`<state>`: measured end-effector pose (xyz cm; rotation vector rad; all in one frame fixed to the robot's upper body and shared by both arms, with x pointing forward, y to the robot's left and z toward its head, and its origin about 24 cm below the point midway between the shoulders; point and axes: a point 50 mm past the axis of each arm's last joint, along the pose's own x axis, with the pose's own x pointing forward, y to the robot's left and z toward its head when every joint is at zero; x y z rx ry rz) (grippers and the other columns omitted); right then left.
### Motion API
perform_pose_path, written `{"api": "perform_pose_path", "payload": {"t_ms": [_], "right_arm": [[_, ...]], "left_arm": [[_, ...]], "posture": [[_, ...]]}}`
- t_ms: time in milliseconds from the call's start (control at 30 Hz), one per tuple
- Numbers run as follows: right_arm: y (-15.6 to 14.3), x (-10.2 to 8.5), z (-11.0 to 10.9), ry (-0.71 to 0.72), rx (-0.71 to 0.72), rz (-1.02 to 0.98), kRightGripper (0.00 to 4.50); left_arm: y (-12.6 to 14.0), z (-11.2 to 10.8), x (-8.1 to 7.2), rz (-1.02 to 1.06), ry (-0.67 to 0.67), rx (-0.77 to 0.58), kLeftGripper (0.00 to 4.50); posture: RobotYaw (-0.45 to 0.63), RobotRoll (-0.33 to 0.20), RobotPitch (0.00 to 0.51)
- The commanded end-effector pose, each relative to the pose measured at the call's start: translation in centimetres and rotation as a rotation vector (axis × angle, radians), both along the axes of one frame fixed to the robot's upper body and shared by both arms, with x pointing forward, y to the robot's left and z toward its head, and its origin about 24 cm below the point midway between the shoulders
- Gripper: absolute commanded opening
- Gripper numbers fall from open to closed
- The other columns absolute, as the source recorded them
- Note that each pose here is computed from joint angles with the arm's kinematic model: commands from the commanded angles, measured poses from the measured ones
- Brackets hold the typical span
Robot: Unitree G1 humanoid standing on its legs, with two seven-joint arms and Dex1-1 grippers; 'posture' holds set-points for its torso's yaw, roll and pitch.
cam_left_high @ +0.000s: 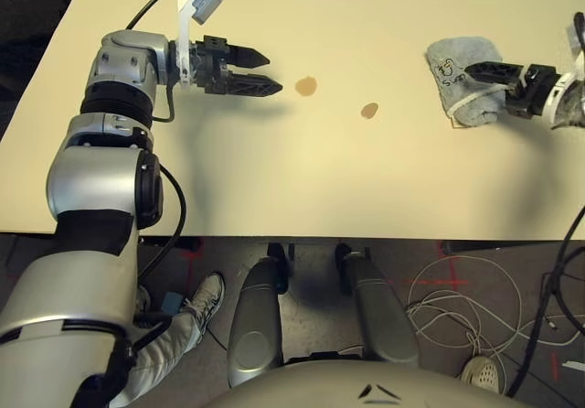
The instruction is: Wipe the water off the table with a rag.
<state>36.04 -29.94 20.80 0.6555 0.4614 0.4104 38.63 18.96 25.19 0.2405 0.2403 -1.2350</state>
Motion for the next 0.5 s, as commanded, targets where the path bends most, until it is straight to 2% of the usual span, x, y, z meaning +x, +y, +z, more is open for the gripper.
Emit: {"api": "perform_pose_path", "payload": {"t_ms": [33, 100, 267, 333, 400, 433, 500], "right_arm": [[-0.2, 0.2, -0.8, 0.024, -0.071, -0.036, 4.32], [-0.5, 0.3, -0.9, 0.013, -0.101, -0.066, 3.89], [-1.8, 0.5, -0.6, -0.035, -0.183, -0.184, 2.0], [-2.4, 0.6, -0.6, -0.048, -0.293, -0.223, 1.21], [-2.8, 0.8, -0.8, -0.079, -0.495, -0.229, 0.43], [-2.8, 1.0, -0.6, -0.108, -0.572, -0.227, 0.15], [-2.2, 1.4, 0.1, -0.181, -0.641, -0.206, 0.09]], "left_arm": [[-0.1, -0.1, 0.0, -0.001, 0.005, 0.03, 4.5], [-0.1, -0.1, 0.0, 0.0, 0.006, 0.035, 4.5], [0.0, -0.2, 0.0, -0.011, 0.007, 0.066, 4.5], [0.0, -0.2, 0.0, -0.01, -0.006, 0.084, 4.5], [0.0, -0.1, 0.0, -0.013, -0.008, 0.089, 4.5], [0.0, -0.1, 0.0, -0.013, -0.009, 0.089, 4.5], [0.0, 0.0, 0.0, -0.014, -0.01, 0.093, 4.5]], "posture": [[0.02, 0.0, 0.352], [0.02, 0.0, 0.35], [0.01, 0.0, 0.337], [0.0, 0.0, 0.331], [0.0, 0.0, 0.33], [0.0, 0.0, 0.328], [-0.01, 0.0, 0.329]]}}
